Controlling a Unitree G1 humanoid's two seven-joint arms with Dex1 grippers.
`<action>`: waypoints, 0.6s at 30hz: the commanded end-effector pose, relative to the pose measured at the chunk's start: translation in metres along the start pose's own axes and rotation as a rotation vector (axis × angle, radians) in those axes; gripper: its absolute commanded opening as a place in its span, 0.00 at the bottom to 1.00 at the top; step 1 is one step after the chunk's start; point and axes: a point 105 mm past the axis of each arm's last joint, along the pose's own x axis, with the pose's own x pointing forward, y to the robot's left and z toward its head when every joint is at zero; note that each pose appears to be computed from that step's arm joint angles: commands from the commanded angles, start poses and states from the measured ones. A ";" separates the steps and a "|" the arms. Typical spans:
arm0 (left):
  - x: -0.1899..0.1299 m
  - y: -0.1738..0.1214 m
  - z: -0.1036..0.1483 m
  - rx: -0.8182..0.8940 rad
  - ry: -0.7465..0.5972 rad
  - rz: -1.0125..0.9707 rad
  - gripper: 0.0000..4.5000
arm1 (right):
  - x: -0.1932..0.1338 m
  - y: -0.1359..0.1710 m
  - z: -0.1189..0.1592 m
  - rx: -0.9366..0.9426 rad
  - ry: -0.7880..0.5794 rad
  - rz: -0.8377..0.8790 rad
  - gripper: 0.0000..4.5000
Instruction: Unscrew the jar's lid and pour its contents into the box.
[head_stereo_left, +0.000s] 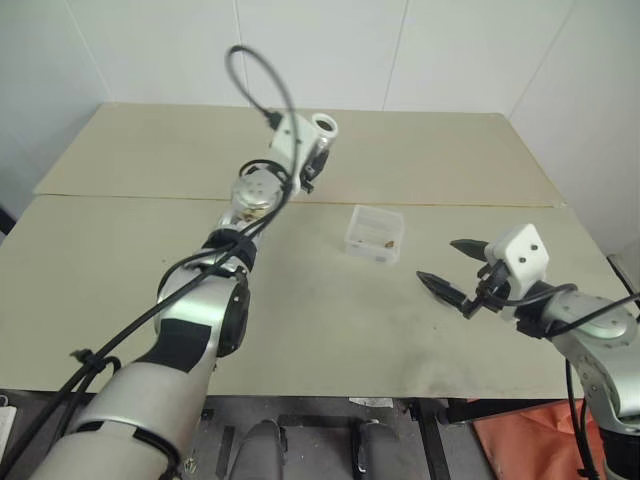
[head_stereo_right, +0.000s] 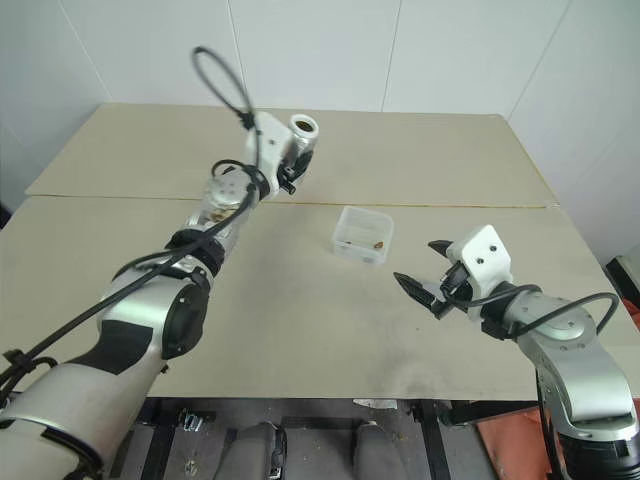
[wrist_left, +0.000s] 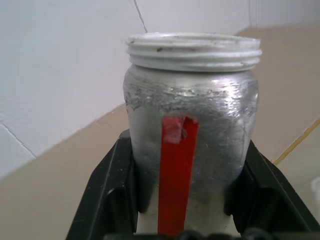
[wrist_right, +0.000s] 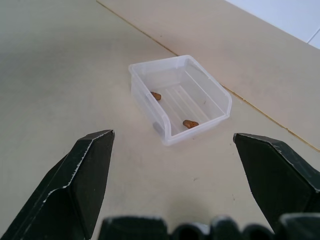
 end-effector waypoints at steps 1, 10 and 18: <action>-0.008 -0.005 0.001 -0.092 -0.093 -0.019 0.43 | 0.003 0.002 0.006 -0.012 -0.023 0.018 0.99; -0.057 -0.036 -0.048 -0.207 -0.091 0.023 0.43 | 0.011 0.008 0.004 -0.011 -0.030 0.041 0.99; -0.079 -0.043 -0.076 -0.191 -0.005 0.071 0.43 | 0.012 0.008 0.002 -0.023 -0.015 0.043 0.99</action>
